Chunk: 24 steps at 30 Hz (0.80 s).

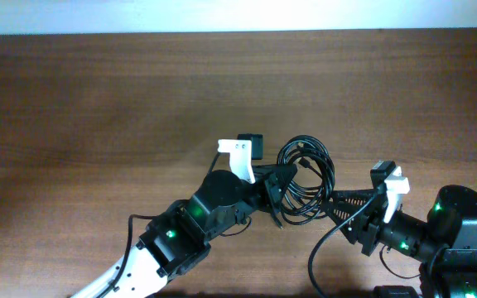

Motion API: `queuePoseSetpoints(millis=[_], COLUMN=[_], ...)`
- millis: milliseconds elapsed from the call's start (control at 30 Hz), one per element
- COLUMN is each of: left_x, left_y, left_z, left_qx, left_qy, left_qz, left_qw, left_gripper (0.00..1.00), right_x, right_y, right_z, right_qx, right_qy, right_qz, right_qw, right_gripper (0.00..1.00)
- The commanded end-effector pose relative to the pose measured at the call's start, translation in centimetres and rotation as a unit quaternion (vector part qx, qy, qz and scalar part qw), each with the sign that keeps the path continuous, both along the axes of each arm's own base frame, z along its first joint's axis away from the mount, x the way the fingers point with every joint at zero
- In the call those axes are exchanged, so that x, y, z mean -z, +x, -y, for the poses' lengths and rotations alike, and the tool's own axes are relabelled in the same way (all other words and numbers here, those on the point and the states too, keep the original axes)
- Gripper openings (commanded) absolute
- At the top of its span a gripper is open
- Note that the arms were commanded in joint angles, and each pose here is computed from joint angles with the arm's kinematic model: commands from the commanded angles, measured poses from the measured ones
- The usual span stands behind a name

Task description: Untangle cables

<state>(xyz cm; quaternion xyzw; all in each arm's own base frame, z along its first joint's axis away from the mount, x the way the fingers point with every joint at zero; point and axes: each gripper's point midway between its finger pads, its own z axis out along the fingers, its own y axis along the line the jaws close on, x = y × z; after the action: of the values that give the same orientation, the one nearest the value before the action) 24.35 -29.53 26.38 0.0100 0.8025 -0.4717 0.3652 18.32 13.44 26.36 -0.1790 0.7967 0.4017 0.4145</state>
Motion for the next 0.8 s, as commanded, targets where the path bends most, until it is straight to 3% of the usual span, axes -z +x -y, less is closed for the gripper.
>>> queuePoseSetpoints(millis=[0,67,100,200,300,433,667,733,767], left_x=[-1.1,-1.2,-1.2,-1.2,-1.2,0.7,2.0,4.0,5.4], left_y=[-1.0,-1.2,-1.1,-0.8,1.0,2.8,3.0,3.1,3.1], left_z=[1.1,1.2,1.2,1.0,-0.6,-3.5,-4.7,-6.9,-8.7], left_qx=[0.026,0.028,0.028,0.018,-0.067,-0.196,-0.231,-0.299,-0.362], left_qy=[-0.012,-0.013,-0.013,-0.011,-0.037,-0.074,-0.058,-0.057,-0.077], left_qz=[0.017,0.018,0.018,0.020,-0.012,-0.096,-0.111,-0.153,-0.192], left_qw=[0.999,0.999,0.999,1.000,0.997,0.973,0.965,0.940,0.909], left_gripper=[0.00,0.00,0.00,0.00,0.00,0.00,0.00,0.00,0.00], right_x=[-0.8,-0.8,-0.8,-0.8,-0.2,-0.2,-0.5,-0.5,-0.5], right_y=[-0.2,-0.2,-0.2,-0.2,-0.6,-0.7,-1.2,-1.2,-1.2], right_z=[-0.2,-0.2,-0.2,-0.2,-0.2,-0.3,-0.7,-0.7,-0.7], right_qx=[-0.009,-0.009,-0.009,-0.009,-0.010,-0.011,-0.028,-0.028,-0.028], right_qy=[0.001,0.001,0.001,0.001,0.002,0.003,0.015,0.015,0.014], right_qz=[0.016,0.016,0.016,0.015,-0.003,-0.007,-0.006,-0.006,-0.006], right_qw=[1.000,1.000,1.000,1.000,1.000,1.000,0.999,0.999,0.999], right_gripper=[0.30,0.17,0.04,0.04,0.04,0.04,0.04,0.04,0.04])
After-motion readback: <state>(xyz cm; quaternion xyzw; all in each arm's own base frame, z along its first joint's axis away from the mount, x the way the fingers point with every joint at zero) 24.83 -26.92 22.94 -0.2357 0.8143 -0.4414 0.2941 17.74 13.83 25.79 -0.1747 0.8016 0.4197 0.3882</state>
